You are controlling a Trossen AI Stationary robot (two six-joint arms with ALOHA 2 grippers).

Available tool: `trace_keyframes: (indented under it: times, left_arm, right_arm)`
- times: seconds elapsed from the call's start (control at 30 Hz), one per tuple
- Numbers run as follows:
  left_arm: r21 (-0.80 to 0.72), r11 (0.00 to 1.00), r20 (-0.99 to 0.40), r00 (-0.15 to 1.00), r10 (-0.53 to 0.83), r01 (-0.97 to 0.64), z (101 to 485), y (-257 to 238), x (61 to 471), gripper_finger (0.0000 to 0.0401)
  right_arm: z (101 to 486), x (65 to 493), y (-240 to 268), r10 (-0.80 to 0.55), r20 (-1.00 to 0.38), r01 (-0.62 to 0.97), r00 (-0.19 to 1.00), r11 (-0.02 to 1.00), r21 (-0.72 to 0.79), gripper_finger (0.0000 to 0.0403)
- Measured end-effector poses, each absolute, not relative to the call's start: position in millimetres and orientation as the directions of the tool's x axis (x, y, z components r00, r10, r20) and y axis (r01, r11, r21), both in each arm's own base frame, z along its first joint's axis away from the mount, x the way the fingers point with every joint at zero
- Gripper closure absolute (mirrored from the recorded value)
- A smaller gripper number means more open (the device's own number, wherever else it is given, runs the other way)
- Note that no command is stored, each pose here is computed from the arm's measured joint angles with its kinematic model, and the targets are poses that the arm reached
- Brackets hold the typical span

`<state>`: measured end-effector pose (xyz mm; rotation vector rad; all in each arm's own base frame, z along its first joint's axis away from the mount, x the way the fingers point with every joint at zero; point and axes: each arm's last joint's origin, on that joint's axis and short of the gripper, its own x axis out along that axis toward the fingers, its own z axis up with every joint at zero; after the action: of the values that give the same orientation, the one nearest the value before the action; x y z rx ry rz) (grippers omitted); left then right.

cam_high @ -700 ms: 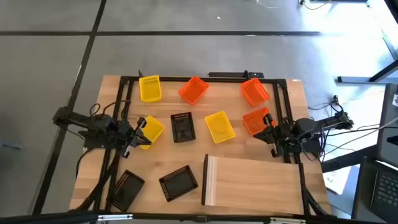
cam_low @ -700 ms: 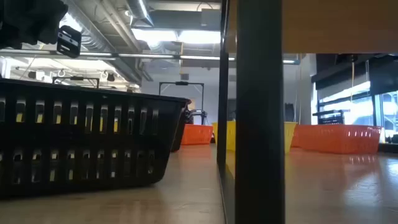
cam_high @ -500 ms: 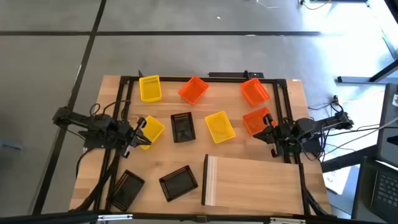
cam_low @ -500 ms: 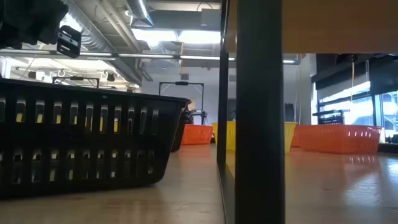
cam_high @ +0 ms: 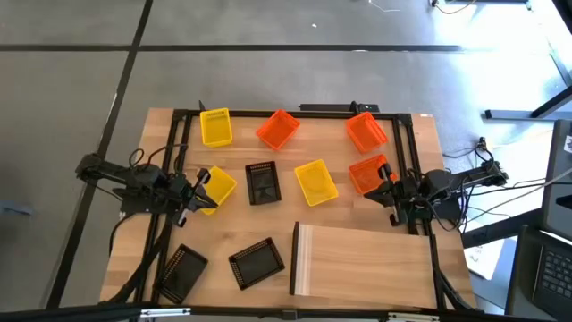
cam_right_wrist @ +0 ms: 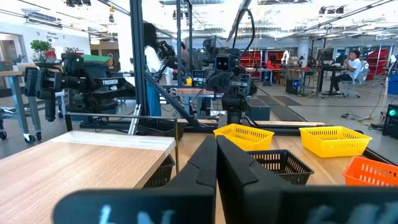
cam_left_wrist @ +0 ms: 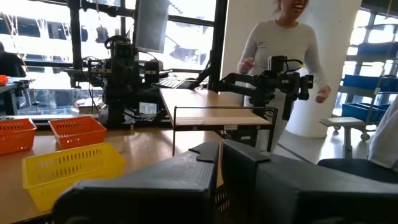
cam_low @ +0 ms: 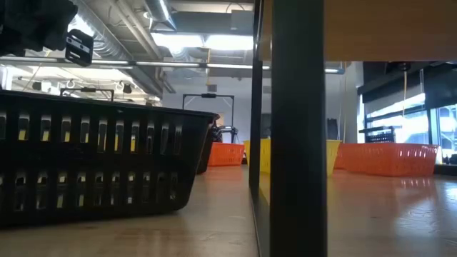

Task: Stack baskets on shelf by color
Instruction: Put the bottom left yellow bin on the shelf

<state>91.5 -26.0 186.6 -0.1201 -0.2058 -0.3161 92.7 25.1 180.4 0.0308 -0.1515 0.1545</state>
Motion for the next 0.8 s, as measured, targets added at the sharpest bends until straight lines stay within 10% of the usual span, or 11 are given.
trace_keyframes:
  times: [0.8]
  left_arm:
    - [-0.085, 0.944, 0.220, 0.930, -0.296, 0.320, 186.7, -26.0, 91.5, 0.0377]
  right_arm:
    - [180.3, 92.7, 25.1, 0.151, 0.153, -0.156, 0.977, 0.988, 0.019, 0.0402]
